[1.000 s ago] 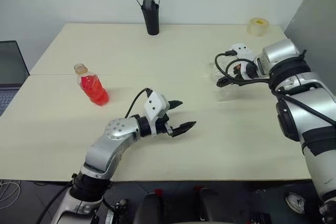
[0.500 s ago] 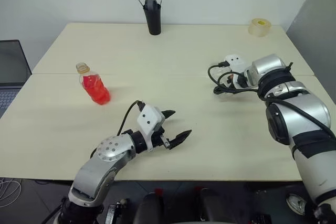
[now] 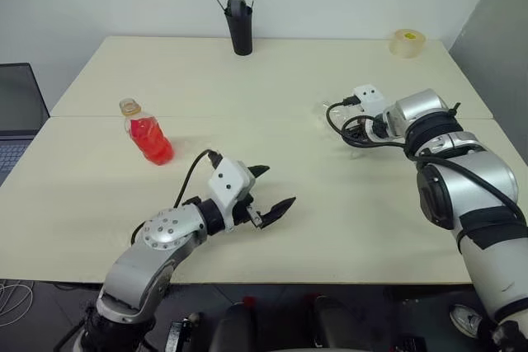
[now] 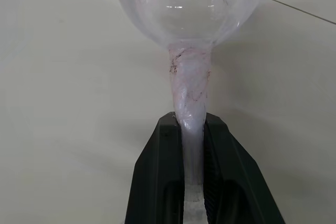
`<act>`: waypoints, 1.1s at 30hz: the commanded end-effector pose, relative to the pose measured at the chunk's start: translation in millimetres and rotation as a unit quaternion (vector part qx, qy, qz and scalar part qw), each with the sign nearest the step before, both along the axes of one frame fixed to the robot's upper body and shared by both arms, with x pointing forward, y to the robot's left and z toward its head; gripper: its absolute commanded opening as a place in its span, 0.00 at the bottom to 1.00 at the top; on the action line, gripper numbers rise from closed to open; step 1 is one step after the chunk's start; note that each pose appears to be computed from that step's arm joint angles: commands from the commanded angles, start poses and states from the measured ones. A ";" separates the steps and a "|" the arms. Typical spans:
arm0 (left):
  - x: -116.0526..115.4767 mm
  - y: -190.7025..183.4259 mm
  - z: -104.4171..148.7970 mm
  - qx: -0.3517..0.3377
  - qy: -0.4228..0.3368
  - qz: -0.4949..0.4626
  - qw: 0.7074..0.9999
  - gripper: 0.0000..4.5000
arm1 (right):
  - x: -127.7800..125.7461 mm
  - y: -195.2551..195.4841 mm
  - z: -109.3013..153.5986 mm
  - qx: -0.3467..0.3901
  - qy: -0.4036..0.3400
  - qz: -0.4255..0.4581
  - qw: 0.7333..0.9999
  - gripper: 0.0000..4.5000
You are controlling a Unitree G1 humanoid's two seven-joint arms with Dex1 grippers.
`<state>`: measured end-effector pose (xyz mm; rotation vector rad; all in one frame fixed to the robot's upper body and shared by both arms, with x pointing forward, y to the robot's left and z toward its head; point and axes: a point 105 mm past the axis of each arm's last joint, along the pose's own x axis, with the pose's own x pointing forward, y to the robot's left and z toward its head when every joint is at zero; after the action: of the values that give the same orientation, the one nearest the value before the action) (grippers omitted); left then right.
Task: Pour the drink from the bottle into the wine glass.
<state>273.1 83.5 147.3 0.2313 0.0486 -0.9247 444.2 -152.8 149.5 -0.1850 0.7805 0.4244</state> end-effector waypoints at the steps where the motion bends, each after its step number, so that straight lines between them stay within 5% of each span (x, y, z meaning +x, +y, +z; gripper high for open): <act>1: 6.9 0.1 7.0 0.009 -0.021 -0.019 1.000 1.00 | 8.6 20.6 46.1 0.068 -0.058 0.029 0.996 0.03; 5: 14.5 -2.0 9.1 0.016 -0.027 -0.039 0.999 1.00 | 10.7 44.9 70.4 0.137 -0.104 0.065 0.983 0.03; 10: 20.8 -9.6 11.9 0.022 -0.031 -0.065 0.997 1.00 | -9.3 62.4 52.6 0.187 -0.035 0.062 0.980 0.03; 15: 23.0 -11.9 13.3 0.024 -0.031 -0.077 0.996 1.00 | -53.2 42.5 11.9 0.122 0.070 0.066 0.988 0.03; 24: 21.4 -20.5 12.6 0.011 -0.025 -0.100 0.995 1.00 | -110.6 7.2 -4.6 0.044 0.138 0.108 0.983 0.03; 32: 22.8 -24.2 11.5 0.010 -0.028 -0.108 0.994 1.00 | -118.5 8.1 -3.8 0.026 0.148 0.130 0.980 0.03; 33: 22.8 -23.8 11.2 0.011 -0.028 -0.108 0.994 1.00 | -116.8 7.0 -2.4 0.020 0.144 0.128 0.981 0.11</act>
<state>298.4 65.0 148.9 0.2705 0.0327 -1.1111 326.9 -150.2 137.2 -0.1591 1.0662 0.7043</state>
